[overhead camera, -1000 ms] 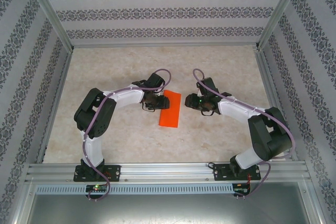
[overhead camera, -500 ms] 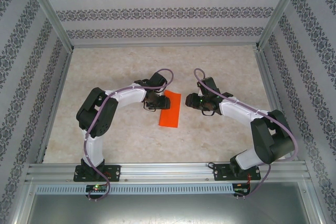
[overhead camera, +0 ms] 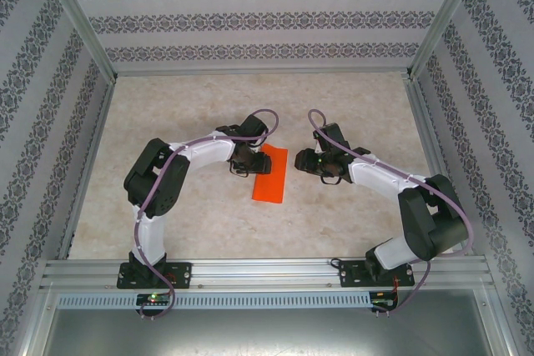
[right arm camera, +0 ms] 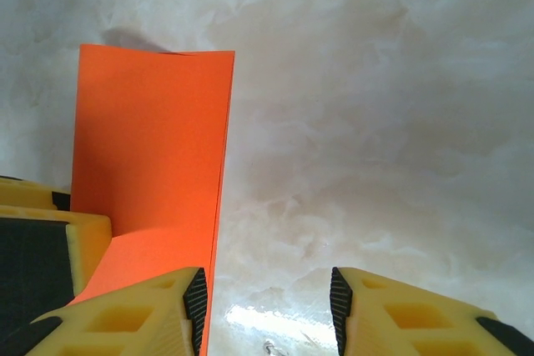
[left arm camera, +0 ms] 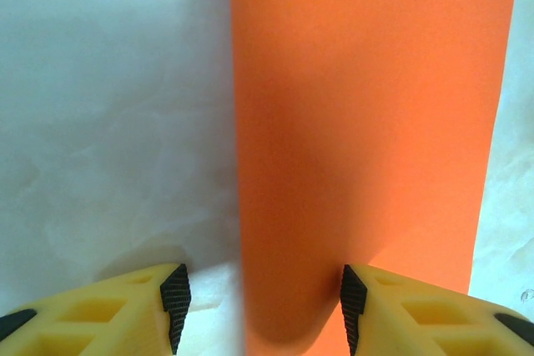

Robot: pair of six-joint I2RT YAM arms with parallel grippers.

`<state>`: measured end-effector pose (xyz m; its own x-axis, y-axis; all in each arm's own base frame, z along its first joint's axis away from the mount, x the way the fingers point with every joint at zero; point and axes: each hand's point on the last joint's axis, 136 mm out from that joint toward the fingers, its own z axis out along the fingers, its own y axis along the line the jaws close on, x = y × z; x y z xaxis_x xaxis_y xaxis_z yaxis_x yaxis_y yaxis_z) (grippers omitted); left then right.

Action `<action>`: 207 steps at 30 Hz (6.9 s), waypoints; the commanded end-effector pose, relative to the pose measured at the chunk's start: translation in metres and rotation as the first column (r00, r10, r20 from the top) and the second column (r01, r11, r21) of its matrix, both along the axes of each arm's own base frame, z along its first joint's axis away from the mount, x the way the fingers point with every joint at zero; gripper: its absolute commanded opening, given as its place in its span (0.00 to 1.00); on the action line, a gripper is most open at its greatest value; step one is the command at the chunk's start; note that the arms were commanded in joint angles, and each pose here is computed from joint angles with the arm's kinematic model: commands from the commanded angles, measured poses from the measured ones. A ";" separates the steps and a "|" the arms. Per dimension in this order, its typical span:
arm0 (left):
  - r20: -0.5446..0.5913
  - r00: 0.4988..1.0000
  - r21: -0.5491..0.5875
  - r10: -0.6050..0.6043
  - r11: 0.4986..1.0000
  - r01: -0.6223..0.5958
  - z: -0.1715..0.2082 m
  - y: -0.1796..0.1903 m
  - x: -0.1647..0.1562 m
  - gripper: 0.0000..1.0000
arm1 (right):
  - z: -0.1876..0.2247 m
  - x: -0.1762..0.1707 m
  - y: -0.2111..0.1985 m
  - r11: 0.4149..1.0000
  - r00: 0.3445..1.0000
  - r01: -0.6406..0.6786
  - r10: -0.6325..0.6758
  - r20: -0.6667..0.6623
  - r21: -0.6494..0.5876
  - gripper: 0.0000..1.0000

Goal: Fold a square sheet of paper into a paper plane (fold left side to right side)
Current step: First fold in half a square sheet of paper at the center of the table, then hold the square sheet of paper at the center of the table, then first fold the square sheet of paper in half at the center of the table, then hold the square sheet of paper at the center of the table.

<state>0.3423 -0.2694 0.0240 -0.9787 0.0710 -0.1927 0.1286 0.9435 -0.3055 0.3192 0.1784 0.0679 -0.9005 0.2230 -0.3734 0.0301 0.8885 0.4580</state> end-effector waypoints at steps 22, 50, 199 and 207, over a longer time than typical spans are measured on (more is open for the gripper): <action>-0.049 0.999 0.015 -0.022 1.000 0.022 -0.022 -0.013 -0.010 0.56 | -0.004 -0.002 0.011 0.999 0.999 -0.033 0.033 -0.012 0.036 0.41; -0.069 0.997 0.011 -0.034 0.999 0.035 -0.027 -0.018 -0.015 0.56 | -0.003 -0.003 0.020 0.997 0.999 -0.046 0.047 -0.010 0.063 0.40; -0.022 0.999 -0.277 0.037 0.960 -0.042 -0.023 -0.010 -0.013 0.22 | -0.020 -0.001 0.061 0.970 0.975 -0.188 0.203 -0.086 0.156 0.04; -0.023 0.999 -0.271 0.027 0.962 -0.032 -0.024 -0.014 -0.013 0.21 | -0.012 0.041 0.079 0.961 0.979 -0.184 0.198 -0.049 0.205 0.03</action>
<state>0.3434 -0.2869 0.0222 -0.9729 -0.0356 -0.2284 0.1132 0.7881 -0.6050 0.3504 0.2449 0.0573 -0.9514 0.1200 -0.2835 -0.0775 0.7981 0.5976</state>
